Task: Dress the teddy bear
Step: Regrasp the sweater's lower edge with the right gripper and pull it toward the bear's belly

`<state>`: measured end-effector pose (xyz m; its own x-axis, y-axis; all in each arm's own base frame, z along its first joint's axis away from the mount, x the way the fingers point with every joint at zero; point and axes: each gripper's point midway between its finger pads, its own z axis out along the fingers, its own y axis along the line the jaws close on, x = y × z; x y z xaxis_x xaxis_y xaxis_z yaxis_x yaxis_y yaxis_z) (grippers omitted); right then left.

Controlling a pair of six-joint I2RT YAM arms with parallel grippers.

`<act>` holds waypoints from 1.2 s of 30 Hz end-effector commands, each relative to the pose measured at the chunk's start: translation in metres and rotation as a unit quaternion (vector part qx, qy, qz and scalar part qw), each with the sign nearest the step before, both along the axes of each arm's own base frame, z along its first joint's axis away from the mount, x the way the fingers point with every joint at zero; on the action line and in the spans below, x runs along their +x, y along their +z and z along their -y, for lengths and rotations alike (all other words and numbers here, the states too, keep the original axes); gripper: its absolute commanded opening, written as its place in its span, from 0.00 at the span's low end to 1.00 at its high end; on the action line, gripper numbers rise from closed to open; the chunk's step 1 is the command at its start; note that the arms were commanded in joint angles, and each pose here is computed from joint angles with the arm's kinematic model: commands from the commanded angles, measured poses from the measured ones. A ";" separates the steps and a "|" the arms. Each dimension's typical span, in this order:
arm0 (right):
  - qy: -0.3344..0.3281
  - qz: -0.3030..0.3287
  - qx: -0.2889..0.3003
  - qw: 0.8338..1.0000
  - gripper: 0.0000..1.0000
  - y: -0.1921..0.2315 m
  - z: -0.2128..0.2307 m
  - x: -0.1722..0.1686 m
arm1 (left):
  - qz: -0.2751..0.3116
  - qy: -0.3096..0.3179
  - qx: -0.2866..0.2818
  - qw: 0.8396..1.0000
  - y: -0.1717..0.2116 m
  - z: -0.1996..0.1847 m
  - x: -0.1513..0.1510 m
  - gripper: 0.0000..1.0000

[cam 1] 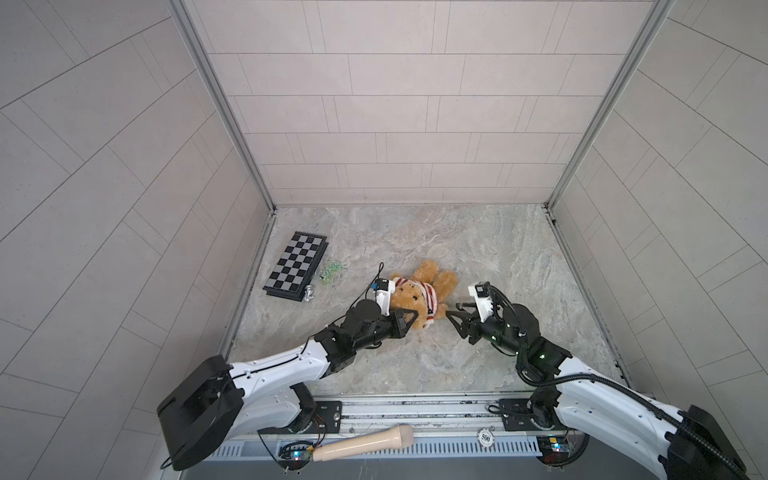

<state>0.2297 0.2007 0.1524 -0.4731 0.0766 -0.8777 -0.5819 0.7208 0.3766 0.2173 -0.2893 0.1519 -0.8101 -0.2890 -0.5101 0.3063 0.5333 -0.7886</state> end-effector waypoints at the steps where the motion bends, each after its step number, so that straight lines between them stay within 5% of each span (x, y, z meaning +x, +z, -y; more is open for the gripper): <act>1: 0.000 -0.014 0.004 1.000 0.42 -0.005 0.002 -0.006 | 0.017 -0.003 -0.060 0.998 0.032 0.010 0.005 0.00; 13: 0.007 -0.032 -0.003 0.999 0.18 -0.013 -0.017 0.008 | 0.007 -0.022 -0.090 0.996 0.033 0.021 0.003 0.00; 26: -0.012 -0.068 -0.018 0.997 0.18 -0.027 -0.030 0.032 | 0.004 -0.040 -0.098 0.994 0.025 0.028 0.000 0.00; 36: -0.049 -0.072 -0.044 0.995 0.34 -0.036 -0.016 0.036 | 0.006 -0.045 -0.101 0.994 0.026 0.030 -0.003 0.00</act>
<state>0.2609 0.2202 0.1114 -0.6001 0.0377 -0.7990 -0.4755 0.7864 0.3943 0.2172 -0.3132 0.1581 -0.8477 -0.3074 -0.4324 0.2981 0.3981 -0.8675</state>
